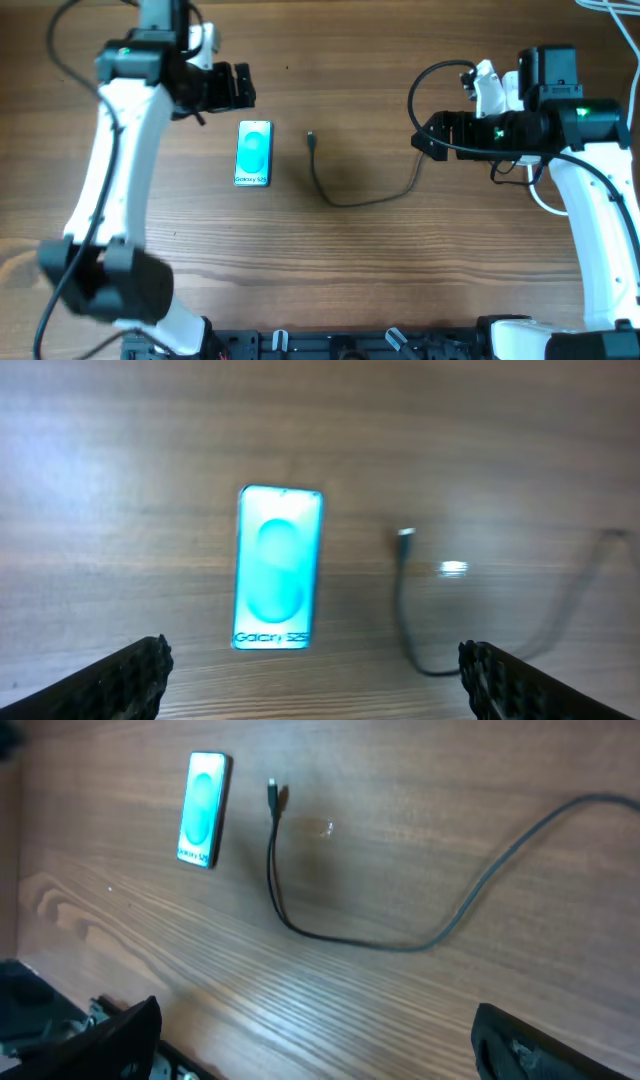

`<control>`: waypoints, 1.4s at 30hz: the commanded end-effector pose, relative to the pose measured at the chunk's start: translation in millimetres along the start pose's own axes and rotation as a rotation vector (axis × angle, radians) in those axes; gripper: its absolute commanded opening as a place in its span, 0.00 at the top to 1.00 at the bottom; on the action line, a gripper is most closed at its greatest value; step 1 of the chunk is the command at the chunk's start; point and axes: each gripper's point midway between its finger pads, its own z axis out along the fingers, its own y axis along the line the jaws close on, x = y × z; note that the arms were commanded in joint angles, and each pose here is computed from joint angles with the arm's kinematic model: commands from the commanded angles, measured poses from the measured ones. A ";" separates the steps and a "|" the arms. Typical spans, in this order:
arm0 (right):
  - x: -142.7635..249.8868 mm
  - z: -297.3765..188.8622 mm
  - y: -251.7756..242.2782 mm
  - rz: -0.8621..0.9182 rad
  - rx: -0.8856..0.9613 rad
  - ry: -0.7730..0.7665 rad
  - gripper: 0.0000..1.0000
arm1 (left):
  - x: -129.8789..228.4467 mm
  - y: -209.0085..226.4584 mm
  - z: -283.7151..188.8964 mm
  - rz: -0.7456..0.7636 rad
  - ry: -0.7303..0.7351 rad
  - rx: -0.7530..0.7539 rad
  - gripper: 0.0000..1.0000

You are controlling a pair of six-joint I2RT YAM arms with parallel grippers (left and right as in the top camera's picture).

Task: Plug charger to phone and switch on socket
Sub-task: 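Move the left gripper over the Galaxy S25 phone, then lower the left gripper and grasp the phone's top edge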

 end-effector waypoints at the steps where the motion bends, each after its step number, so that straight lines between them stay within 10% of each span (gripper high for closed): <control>1: -2.5 -3.7 1.7 0.009 0.011 -0.004 0.00 | 15.3 22.5 66.4 -0.004 0.143 -0.181 0.00; 12: -1.0 -3.6 -2.1 0.011 0.032 0.001 0.00 | 52.8 44.2 147.1 0.050 0.371 -0.241 0.03; 42: 1.6 6.3 -10.0 0.030 0.043 0.032 0.00 | 89.3 29.2 194.7 0.057 0.361 -0.211 0.02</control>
